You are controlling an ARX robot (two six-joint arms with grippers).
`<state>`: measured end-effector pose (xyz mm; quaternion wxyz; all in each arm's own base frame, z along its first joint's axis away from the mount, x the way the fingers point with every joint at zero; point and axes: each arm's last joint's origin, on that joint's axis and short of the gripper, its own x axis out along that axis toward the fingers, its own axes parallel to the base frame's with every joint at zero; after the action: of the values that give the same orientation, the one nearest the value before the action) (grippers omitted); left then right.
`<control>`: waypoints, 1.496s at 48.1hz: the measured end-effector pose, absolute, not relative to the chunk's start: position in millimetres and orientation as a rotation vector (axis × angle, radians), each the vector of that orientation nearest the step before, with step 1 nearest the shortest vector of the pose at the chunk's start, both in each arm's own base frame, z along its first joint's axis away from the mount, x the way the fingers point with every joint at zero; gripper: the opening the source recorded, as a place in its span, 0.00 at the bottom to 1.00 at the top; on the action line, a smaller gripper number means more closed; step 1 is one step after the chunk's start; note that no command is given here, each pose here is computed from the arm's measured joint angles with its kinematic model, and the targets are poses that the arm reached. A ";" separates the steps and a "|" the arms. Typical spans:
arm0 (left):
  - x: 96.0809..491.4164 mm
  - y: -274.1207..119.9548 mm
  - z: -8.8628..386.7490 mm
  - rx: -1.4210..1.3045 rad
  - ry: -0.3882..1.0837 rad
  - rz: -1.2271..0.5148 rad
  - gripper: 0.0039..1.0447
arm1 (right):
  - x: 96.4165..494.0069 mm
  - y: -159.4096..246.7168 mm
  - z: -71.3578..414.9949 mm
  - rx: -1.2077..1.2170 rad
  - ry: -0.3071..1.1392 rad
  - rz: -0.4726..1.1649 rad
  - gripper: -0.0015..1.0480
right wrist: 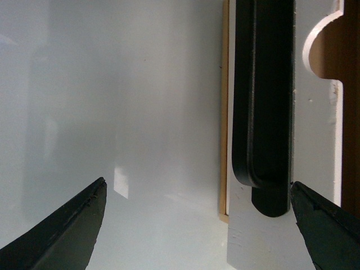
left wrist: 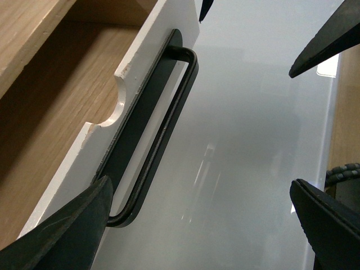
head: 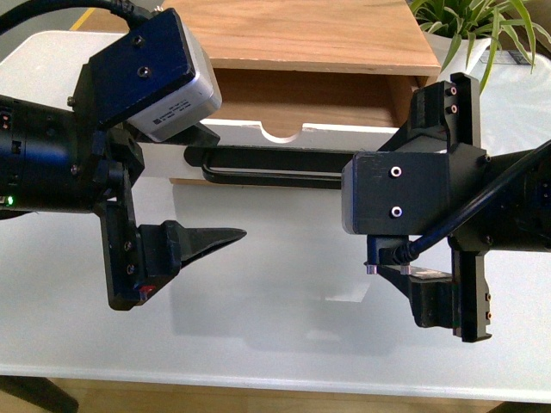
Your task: Close drawer sideways
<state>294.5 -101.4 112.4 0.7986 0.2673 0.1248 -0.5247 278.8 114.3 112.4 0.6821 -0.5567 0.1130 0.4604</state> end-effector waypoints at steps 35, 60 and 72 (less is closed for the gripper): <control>319.8 -119.9 93.8 0.576 0.310 -1.190 0.92 | 299.1 124.1 103.3 -1.229 0.242 1.075 0.91; 332.2 -126.5 89.4 0.581 0.321 -1.210 0.92 | 308.7 128.6 94.4 -1.238 0.253 1.097 0.91; 333.8 -127.5 85.5 0.580 0.339 -1.223 0.92 | 311.9 132.4 94.2 -1.240 0.247 1.103 0.91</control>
<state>333.8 -127.5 85.5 0.7665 0.2668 0.1559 -0.5629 311.9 132.4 94.2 0.6684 -0.5496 0.1096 0.4891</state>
